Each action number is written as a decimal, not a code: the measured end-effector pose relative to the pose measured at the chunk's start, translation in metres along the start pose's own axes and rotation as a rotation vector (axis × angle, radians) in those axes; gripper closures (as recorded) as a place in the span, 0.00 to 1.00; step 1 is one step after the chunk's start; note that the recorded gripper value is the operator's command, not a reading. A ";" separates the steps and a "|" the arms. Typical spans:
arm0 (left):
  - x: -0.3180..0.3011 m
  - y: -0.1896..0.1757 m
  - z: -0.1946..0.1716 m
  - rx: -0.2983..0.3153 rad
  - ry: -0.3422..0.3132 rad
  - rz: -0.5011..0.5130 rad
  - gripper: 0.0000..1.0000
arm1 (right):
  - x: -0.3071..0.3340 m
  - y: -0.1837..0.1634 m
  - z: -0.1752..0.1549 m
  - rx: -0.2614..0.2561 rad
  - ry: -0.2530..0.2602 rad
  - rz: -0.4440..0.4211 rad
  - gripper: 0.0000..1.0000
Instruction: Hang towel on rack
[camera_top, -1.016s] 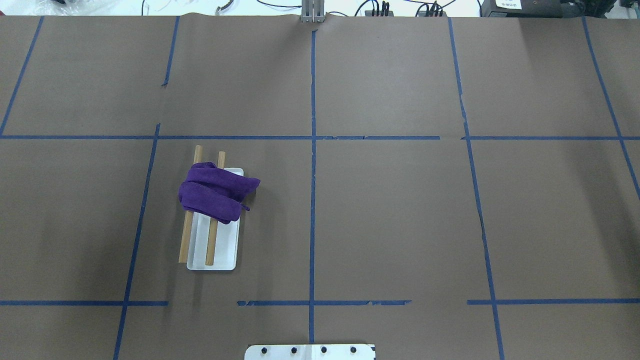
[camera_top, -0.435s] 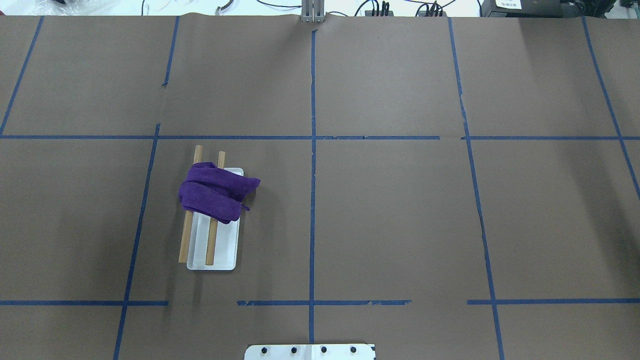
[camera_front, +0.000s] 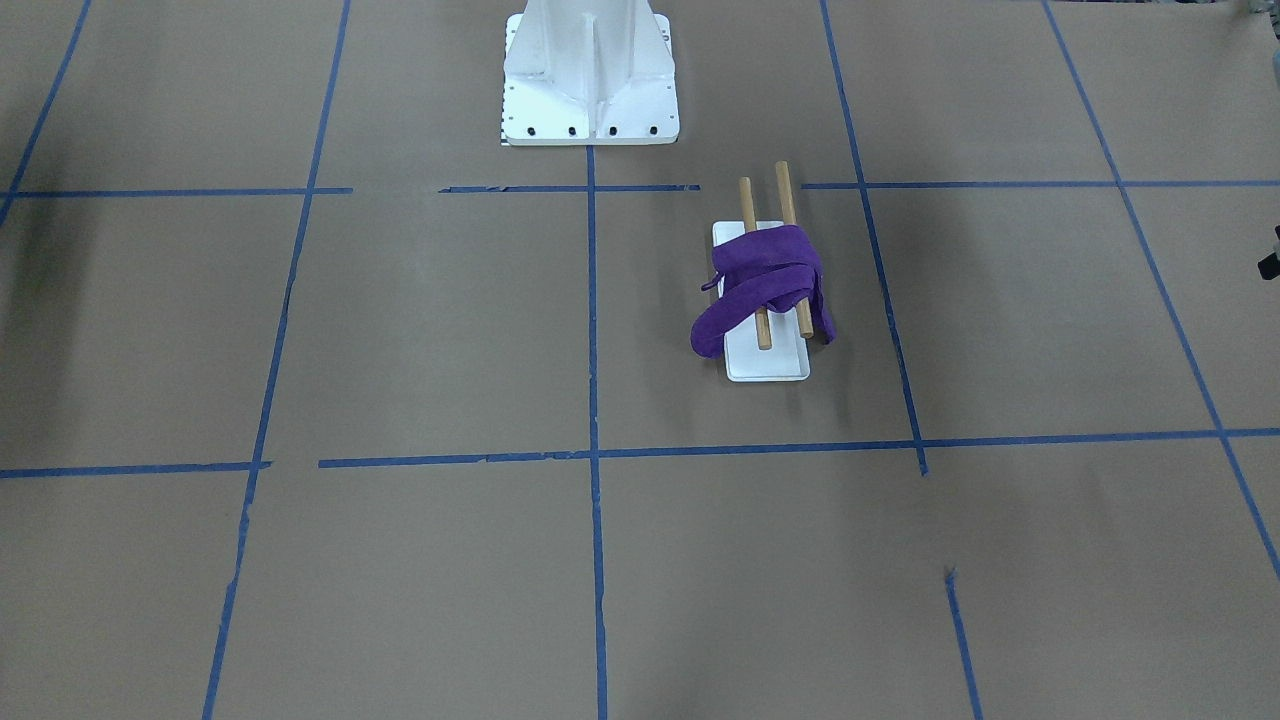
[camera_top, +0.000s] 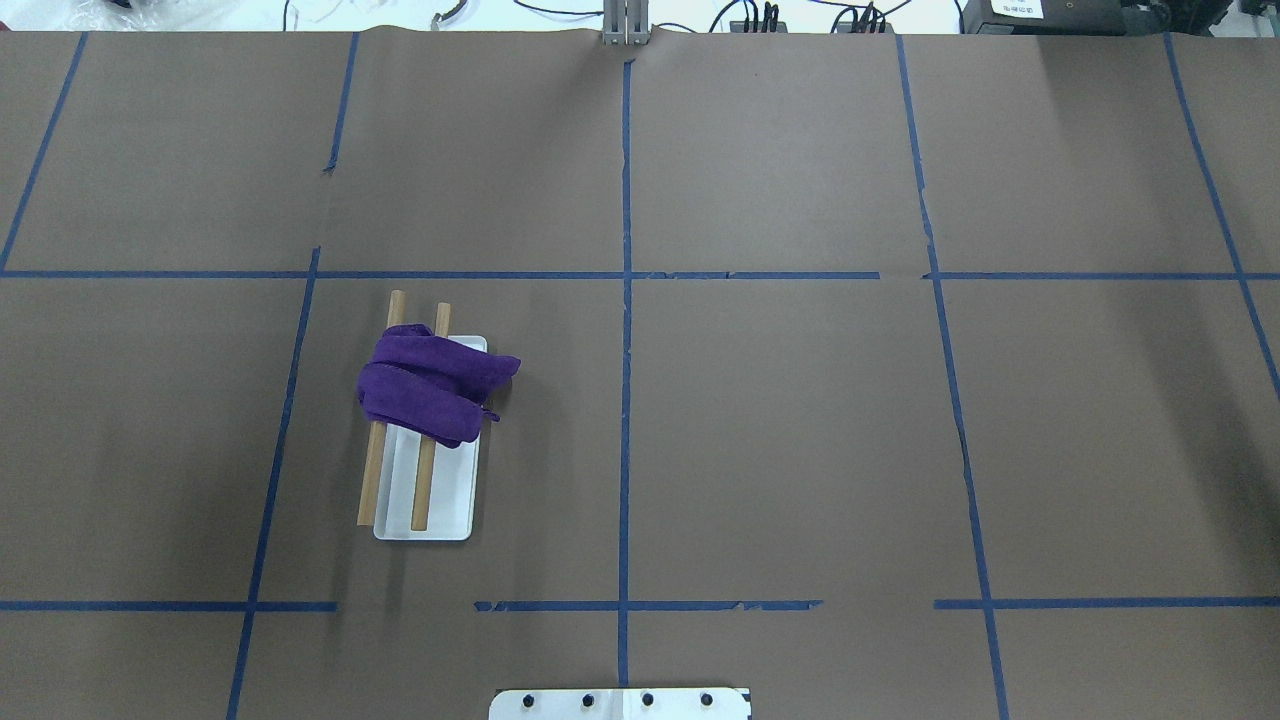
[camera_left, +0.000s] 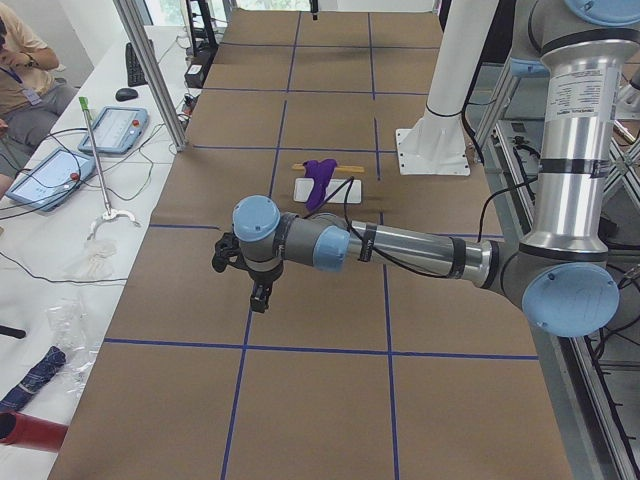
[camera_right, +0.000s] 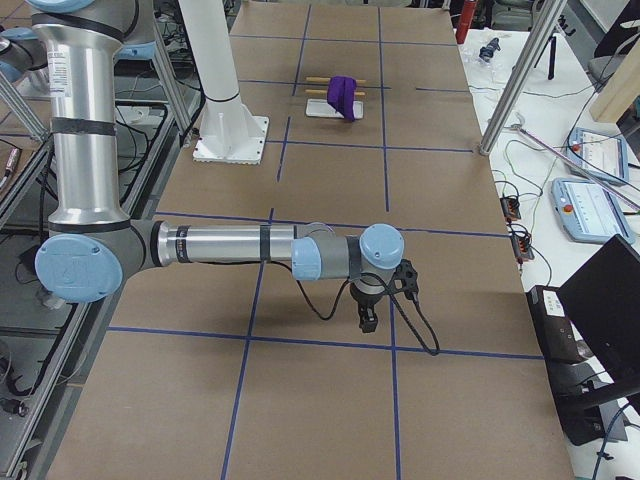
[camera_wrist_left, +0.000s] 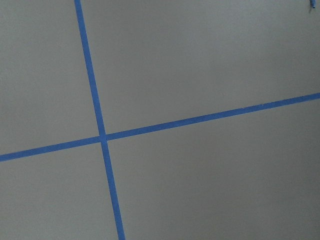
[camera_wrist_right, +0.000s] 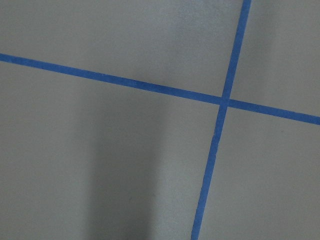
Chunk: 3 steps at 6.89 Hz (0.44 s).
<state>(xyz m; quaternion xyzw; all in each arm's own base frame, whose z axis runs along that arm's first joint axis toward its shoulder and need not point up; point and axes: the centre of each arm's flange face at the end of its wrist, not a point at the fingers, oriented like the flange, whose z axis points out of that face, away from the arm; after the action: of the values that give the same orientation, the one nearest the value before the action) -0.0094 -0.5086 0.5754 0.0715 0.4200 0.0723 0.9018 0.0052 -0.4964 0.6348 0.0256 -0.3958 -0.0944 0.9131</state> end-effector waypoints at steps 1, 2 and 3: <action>-0.001 0.000 0.002 -0.003 0.000 0.000 0.00 | -0.001 -0.002 0.000 0.001 0.001 -0.002 0.00; -0.003 0.002 0.004 -0.009 -0.001 -0.006 0.00 | -0.003 -0.004 -0.001 0.003 0.001 -0.003 0.00; -0.008 0.005 0.008 -0.017 -0.001 -0.016 0.00 | -0.004 -0.007 -0.003 0.006 0.000 -0.005 0.00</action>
<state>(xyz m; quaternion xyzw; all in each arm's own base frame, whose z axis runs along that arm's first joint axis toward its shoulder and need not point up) -0.0088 -0.5061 0.5872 0.0605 0.4192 0.0686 0.9033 0.0031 -0.5030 0.6290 0.0293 -0.3961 -0.0957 0.9127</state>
